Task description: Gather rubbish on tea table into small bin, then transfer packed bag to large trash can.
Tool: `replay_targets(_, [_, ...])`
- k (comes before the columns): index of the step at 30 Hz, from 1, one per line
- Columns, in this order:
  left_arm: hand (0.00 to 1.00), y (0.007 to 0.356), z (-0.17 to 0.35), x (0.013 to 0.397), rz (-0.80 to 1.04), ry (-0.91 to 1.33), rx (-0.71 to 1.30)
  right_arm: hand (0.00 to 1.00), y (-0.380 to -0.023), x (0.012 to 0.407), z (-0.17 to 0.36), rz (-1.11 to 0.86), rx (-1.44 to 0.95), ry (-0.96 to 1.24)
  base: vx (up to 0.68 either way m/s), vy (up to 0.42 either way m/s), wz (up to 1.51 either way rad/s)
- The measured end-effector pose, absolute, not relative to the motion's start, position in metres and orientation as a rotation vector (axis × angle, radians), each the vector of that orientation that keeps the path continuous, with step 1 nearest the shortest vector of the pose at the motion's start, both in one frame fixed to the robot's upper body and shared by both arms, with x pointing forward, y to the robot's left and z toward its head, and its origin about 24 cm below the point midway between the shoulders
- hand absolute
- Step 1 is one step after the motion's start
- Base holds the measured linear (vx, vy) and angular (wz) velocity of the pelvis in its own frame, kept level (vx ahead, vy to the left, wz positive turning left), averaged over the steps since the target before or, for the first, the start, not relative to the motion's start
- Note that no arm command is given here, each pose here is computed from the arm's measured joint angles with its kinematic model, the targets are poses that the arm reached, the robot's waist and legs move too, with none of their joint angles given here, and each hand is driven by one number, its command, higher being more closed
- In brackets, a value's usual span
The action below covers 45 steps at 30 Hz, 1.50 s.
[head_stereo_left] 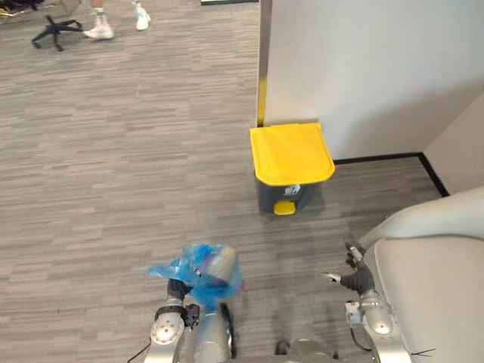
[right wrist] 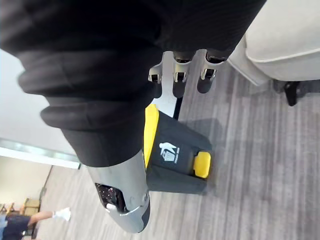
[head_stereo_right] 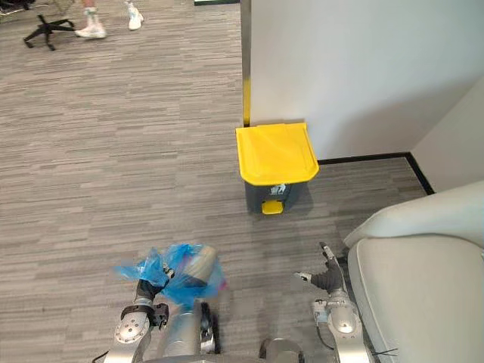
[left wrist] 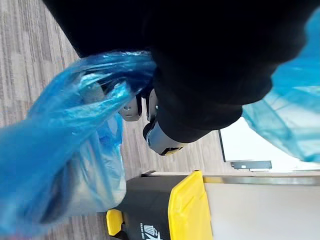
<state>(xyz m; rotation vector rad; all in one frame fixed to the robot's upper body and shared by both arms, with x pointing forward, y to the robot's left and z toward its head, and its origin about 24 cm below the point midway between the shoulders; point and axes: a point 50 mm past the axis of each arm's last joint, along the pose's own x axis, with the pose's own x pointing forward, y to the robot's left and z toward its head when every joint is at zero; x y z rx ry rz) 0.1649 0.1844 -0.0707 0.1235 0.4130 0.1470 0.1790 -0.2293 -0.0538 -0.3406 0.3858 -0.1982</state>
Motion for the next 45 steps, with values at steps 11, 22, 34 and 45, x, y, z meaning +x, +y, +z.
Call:
replay_targets(11, [1.0,0.195,-0.06,0.176,0.145,0.37,0.183,0.0,-0.216,0.178,-0.061,-0.191,-0.319,0.407,0.56,0.103,-0.12])
replay_targets(22, [1.0,0.189,-0.064,0.183,0.172,0.378,0.133,0.0,-0.227,0.163,-0.072,-0.248,-0.314,0.485,0.43,-0.135,0.23])
replay_targets(34, [1.0,0.188,-0.071,0.175,0.168,0.415,0.13,0.0,-0.238,0.146,-0.086,-0.332,-0.267,0.567,0.13,0.103,-0.29])
replay_targets(45, [1.0,0.201,-0.086,0.149,0.191,0.513,0.161,0.0,-0.235,0.151,-0.096,-0.32,-0.258,0.622,0.01,0.016,-0.34])
